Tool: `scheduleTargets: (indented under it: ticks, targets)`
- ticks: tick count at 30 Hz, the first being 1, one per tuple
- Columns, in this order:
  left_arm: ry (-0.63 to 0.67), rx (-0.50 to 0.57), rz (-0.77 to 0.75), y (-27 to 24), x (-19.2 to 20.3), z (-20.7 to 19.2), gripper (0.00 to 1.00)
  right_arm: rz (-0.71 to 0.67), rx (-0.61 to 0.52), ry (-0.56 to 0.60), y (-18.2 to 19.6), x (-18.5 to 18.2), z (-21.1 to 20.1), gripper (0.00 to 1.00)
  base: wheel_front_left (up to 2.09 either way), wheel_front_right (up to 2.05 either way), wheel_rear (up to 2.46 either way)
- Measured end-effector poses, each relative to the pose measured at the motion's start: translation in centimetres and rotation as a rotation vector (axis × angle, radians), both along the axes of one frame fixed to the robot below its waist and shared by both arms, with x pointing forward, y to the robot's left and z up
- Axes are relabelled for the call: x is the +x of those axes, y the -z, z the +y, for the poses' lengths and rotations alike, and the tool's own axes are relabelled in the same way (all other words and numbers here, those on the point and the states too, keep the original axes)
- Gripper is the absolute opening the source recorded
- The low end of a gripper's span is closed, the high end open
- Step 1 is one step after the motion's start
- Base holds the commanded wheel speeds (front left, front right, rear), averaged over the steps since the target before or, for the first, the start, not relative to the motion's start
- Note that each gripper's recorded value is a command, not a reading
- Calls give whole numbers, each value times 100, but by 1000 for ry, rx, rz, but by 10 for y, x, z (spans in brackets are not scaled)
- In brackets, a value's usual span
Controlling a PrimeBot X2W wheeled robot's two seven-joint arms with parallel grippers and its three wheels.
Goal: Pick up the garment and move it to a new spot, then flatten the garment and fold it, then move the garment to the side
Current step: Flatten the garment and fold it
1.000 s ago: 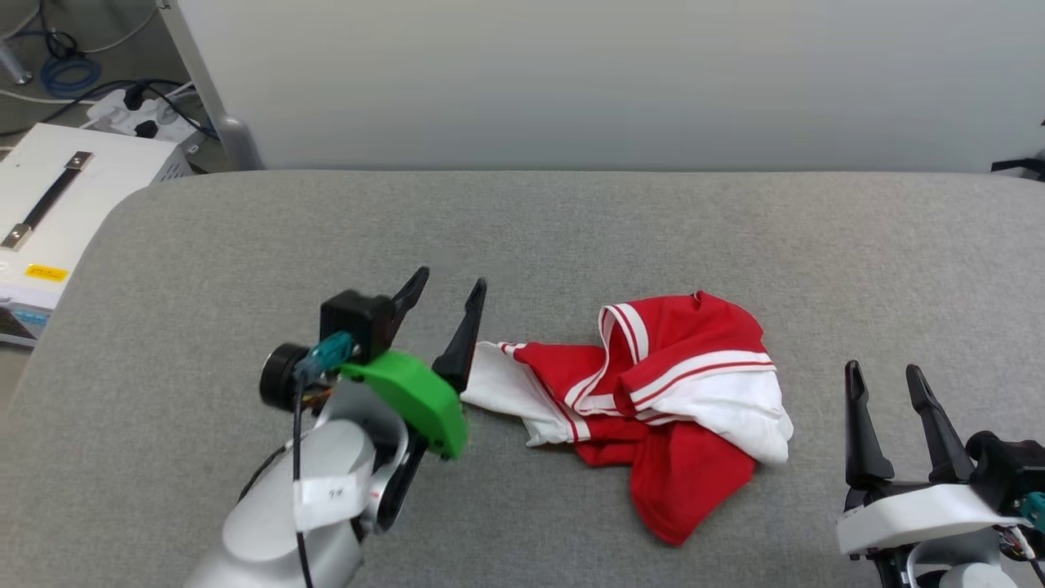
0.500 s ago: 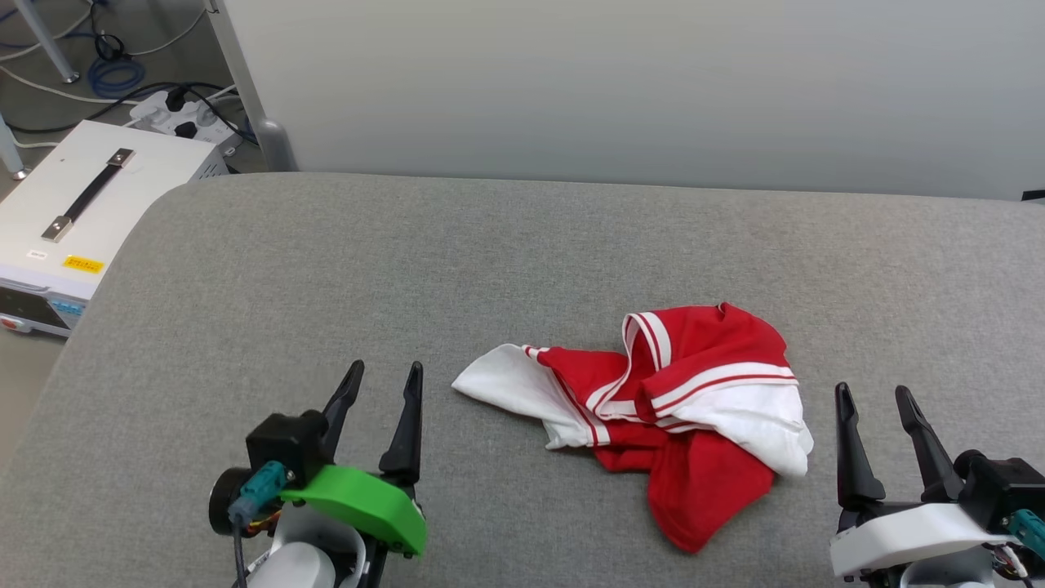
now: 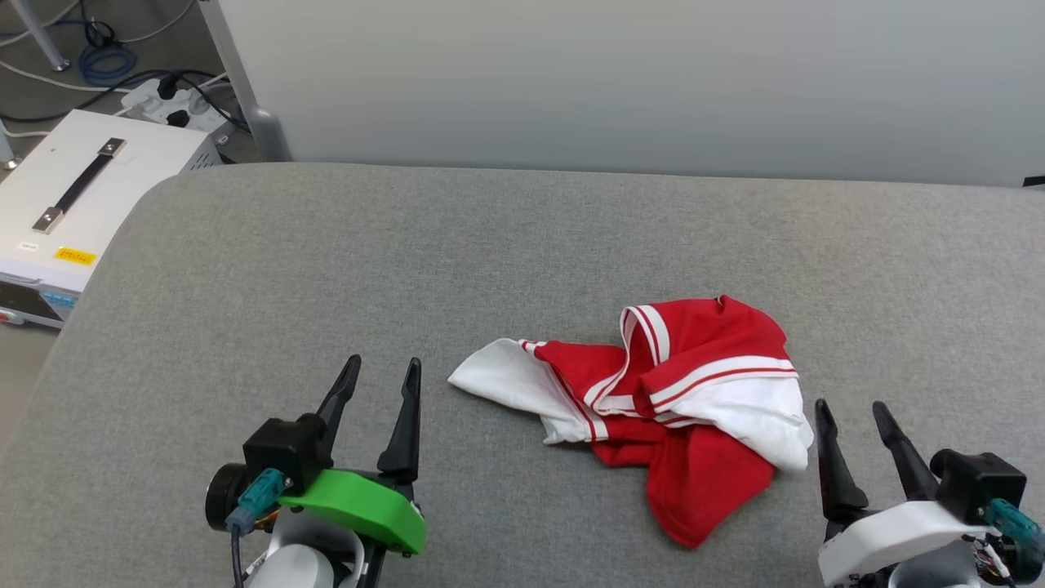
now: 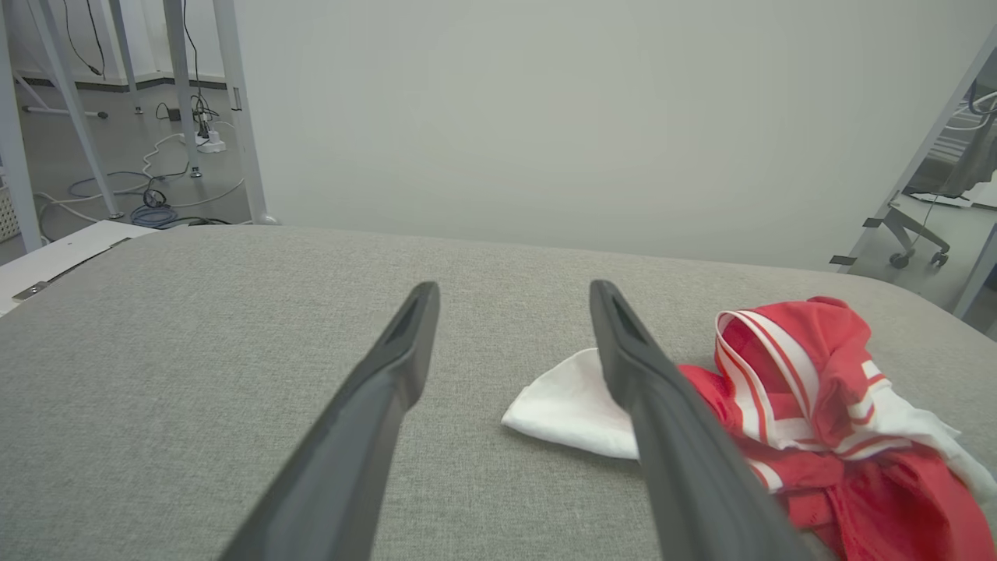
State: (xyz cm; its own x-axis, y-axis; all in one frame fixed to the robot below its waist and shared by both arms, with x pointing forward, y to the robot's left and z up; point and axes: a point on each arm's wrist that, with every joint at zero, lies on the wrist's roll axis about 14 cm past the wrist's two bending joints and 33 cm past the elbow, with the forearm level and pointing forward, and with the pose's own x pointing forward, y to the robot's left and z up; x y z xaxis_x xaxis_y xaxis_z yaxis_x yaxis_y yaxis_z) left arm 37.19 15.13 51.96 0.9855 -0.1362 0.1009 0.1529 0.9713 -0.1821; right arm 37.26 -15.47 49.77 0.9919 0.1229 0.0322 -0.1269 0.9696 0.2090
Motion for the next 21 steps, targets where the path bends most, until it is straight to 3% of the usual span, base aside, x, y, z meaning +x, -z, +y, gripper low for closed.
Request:
scheduleTargets:
  ticks: [11,21]
  targets:
    - [13,-4,58,24,11,-5,100,584,-90,-119,66,20,-18,100,0,0,0]
    - [-12,13,109,43,24,6,100,779,-159,-273,91,39,5,100,0,0,0]
